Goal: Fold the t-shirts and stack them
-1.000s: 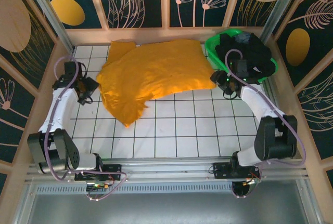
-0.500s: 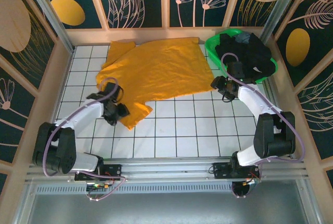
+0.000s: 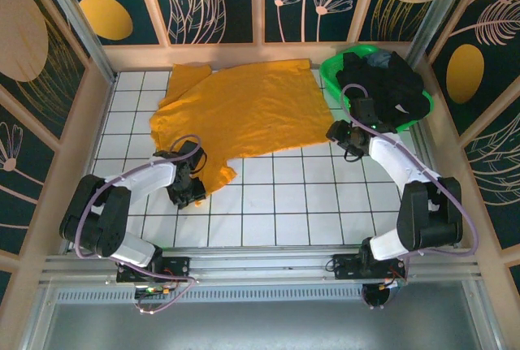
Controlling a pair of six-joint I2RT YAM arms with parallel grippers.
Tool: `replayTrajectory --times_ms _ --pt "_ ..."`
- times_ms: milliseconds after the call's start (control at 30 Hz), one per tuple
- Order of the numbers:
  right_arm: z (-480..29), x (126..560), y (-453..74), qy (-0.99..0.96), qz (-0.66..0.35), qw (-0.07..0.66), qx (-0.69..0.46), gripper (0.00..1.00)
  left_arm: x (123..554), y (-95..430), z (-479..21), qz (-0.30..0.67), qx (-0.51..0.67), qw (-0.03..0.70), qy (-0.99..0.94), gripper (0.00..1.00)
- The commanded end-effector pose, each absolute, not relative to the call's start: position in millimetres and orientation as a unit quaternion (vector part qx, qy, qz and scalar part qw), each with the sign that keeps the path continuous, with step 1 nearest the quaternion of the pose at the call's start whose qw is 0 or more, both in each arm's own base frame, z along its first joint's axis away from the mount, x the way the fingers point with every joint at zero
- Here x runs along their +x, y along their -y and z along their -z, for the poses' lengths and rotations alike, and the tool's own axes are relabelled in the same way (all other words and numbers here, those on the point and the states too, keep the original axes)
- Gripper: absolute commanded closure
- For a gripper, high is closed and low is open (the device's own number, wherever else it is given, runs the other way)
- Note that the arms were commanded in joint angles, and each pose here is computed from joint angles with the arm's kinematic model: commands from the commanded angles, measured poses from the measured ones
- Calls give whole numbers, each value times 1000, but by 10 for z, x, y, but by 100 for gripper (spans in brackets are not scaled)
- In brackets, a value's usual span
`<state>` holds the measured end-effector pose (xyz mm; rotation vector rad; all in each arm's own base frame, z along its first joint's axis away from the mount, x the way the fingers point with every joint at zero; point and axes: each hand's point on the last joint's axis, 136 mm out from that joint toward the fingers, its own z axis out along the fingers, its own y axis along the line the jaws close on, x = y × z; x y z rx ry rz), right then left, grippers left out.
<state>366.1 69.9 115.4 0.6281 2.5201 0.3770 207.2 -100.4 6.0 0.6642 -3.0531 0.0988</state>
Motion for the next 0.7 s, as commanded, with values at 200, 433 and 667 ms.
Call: replayTrajectory --times_ms 200,433,667 --pt "-988 3492 -532 -932 -91 247 249 44 1824 577 -56 48 239 -42 969 100" --pt "-699 3453 -511 -938 -72 210 264 45 1980 340 -553 53 335 -127 932 100" --pt "-435 3520 -692 -959 -62 169 219 45 2128 324 -685 45 353 -137 925 100"
